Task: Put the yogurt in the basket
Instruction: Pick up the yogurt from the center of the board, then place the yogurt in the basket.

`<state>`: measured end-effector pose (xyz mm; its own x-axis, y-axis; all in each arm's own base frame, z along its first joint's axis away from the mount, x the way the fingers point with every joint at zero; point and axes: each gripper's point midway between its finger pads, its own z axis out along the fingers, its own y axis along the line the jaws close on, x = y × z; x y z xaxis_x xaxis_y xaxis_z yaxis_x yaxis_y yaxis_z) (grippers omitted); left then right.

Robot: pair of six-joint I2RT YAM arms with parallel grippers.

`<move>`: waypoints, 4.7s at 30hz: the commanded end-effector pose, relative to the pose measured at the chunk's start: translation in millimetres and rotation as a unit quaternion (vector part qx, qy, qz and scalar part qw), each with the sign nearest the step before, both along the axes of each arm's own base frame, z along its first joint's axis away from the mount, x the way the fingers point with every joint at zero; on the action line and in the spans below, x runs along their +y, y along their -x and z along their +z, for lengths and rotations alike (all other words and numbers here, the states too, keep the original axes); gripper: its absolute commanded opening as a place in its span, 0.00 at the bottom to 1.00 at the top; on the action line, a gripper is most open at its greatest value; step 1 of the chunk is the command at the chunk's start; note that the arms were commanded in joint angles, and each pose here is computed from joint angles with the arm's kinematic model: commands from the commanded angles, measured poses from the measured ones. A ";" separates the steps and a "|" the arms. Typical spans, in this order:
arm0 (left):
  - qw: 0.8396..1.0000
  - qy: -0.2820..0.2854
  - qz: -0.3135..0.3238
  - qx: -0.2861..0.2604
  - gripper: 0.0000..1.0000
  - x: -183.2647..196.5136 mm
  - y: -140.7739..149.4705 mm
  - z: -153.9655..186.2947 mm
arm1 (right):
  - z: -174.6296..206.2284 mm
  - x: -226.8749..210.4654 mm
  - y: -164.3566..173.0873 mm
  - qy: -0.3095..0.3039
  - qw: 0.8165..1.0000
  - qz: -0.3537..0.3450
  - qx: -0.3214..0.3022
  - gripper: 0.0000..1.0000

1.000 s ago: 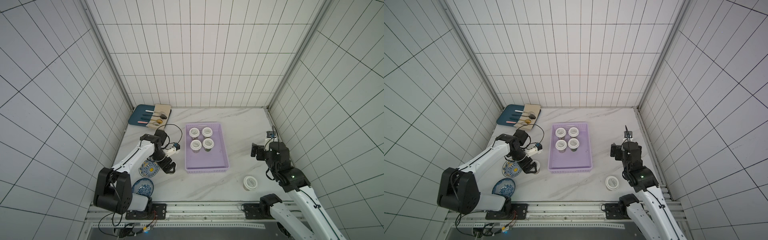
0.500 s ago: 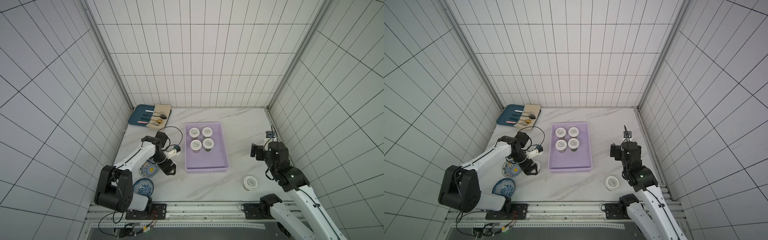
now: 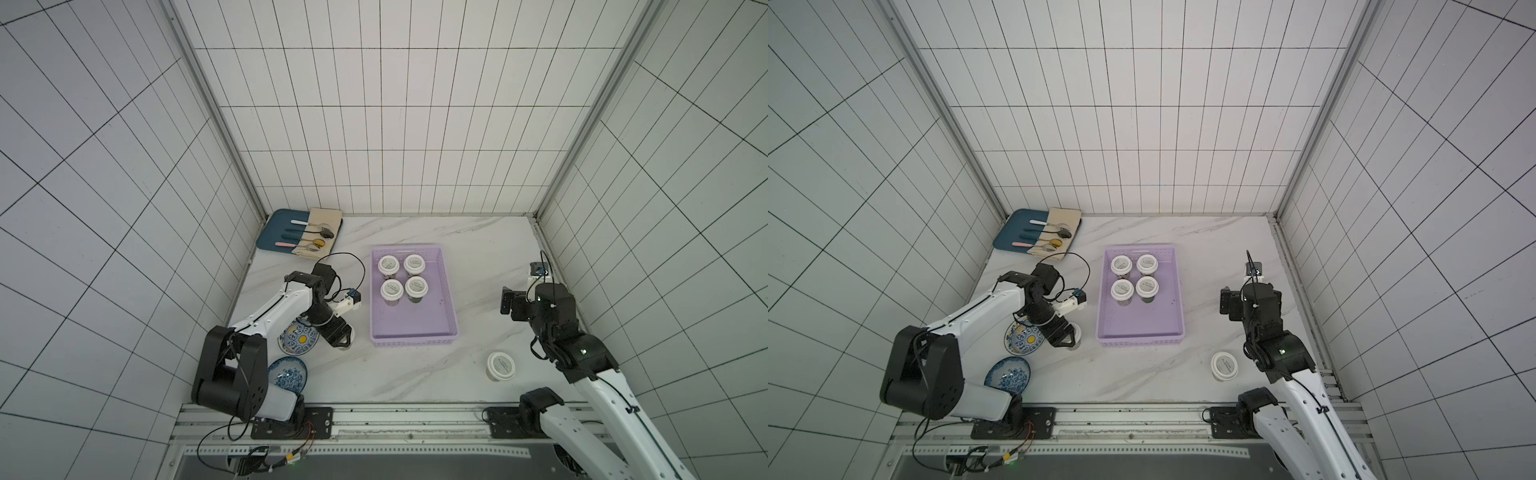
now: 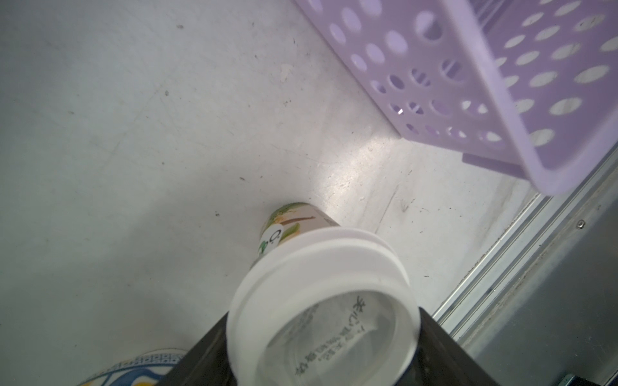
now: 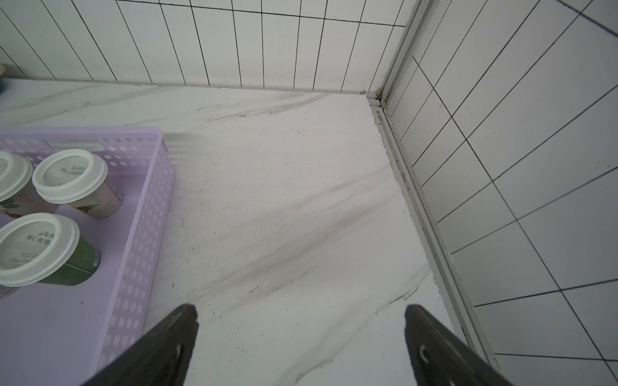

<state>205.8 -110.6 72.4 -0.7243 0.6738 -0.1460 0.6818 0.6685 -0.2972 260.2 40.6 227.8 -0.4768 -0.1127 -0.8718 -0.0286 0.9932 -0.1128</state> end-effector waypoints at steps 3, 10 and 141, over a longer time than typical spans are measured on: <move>1.000 0.012 0.002 -0.009 0.74 -4.6 -5.2 5.2 | -2.6 1.0 -0.9 0.007 1.000 0.000 -0.001 0.99; 1.000 0.006 -0.004 -0.008 0.66 -2.1 -4.0 6.6 | -2.6 0.3 -0.5 0.010 1.000 -0.001 -0.001 0.99; 0.903 0.196 0.285 -0.256 0.97 -26.7 -155.1 149.7 | -59.6 18.4 77.7 -0.215 0.922 -0.095 0.307 0.99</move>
